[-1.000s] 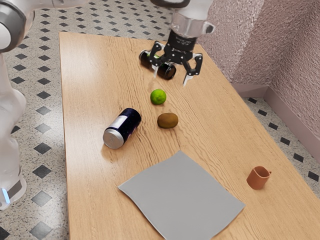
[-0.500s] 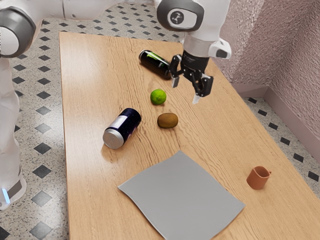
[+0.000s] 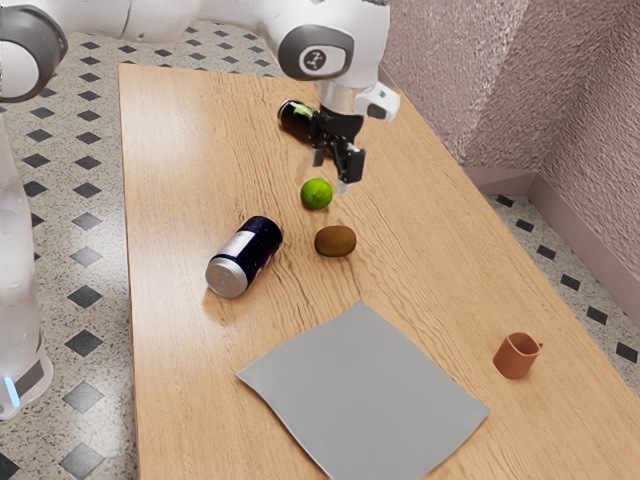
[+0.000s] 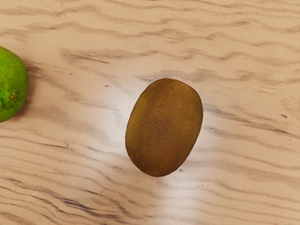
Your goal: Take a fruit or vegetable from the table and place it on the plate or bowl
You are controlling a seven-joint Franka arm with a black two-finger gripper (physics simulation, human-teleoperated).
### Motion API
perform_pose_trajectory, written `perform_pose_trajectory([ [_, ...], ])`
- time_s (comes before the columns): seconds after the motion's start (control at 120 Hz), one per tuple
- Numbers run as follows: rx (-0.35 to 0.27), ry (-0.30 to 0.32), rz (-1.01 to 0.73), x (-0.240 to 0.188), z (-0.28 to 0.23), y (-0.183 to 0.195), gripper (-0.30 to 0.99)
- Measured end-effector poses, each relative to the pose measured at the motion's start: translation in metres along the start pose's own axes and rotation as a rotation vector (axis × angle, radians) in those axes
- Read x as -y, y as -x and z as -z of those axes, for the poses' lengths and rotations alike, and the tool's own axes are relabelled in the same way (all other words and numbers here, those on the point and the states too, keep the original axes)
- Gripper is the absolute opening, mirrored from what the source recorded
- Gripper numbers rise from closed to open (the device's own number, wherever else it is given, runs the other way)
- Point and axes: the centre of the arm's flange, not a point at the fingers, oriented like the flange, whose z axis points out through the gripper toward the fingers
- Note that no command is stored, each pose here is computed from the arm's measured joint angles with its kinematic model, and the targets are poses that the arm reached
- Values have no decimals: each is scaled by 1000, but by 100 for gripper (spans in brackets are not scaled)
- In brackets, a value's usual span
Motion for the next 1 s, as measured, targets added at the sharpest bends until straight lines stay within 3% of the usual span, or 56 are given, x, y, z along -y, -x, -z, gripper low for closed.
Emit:
perform_pose_trajectory([
  [0.575,-9,56,-288,5,-82,-4,69],
  [0.825,-23,54,-320,31,-91,-5,69],
  [1.0,-39,49,-390,21,-91,-7,69],
])
